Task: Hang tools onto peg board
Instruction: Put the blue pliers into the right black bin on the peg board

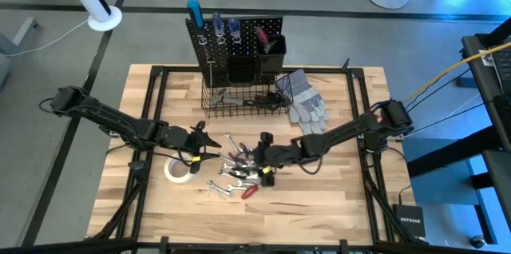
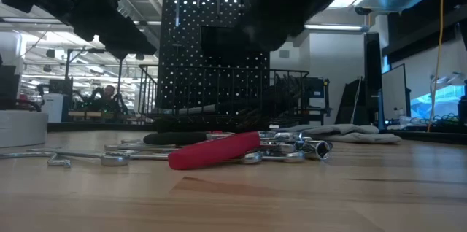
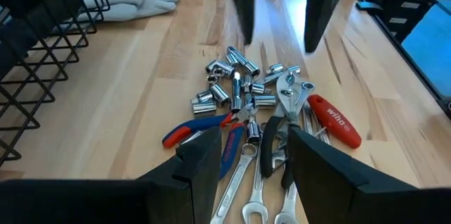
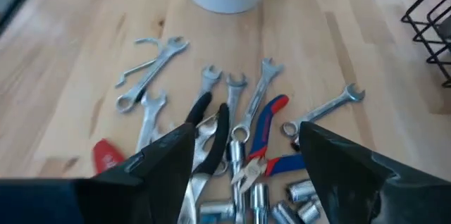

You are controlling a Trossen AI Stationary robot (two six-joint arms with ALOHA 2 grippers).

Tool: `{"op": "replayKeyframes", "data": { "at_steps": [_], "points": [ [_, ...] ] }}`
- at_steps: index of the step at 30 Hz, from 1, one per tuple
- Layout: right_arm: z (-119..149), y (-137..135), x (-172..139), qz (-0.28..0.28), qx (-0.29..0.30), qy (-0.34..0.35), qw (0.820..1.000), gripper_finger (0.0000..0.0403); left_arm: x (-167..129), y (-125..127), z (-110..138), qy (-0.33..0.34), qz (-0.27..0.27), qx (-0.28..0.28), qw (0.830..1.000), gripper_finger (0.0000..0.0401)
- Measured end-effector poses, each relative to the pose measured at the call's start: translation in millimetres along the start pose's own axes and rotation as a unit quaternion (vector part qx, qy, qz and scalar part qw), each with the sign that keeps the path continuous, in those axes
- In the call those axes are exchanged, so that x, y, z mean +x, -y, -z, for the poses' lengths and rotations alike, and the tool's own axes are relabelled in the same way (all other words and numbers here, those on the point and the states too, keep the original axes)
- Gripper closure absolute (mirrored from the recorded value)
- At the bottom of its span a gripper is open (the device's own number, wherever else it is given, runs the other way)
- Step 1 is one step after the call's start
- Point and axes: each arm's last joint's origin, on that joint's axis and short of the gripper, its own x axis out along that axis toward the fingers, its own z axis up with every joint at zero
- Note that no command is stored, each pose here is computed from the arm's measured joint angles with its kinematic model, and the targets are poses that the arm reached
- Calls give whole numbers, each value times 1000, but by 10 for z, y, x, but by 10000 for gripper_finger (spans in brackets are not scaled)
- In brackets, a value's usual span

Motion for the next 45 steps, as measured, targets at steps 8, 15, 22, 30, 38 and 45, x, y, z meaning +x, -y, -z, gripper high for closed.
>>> {"op": "replayKeyframes", "data": {
  "at_steps": [8, 15, 22, 30, 38, 45],
  "points": [
    [-8, 157, 352, 25, 69, -18, 997, 157, 0, -1, 3, -1, 0, 0, 1000, 246],
    [52, 295, 526, 45, 123, -30, 991, 169, 0, -1, 6, -3, -1, 0, 1000, 246],
    [199, 427, 683, 66, 164, -54, 983, 181, 0, -1, 6, -3, -1, 0, 1000, 246],
    [296, 497, 753, 85, 188, -74, 976, 196, 0, -1, 5, -3, -1, 0, 1000, 246],
    [345, 516, 745, 90, 224, -97, 966, 215, 0, -1, 6, -3, -1, 0, 1000, 246],
    [356, 516, 765, 90, 229, -95, 965, 221, 0, -1, 5, -3, -1, 0, 1000, 246]
  ]
}}
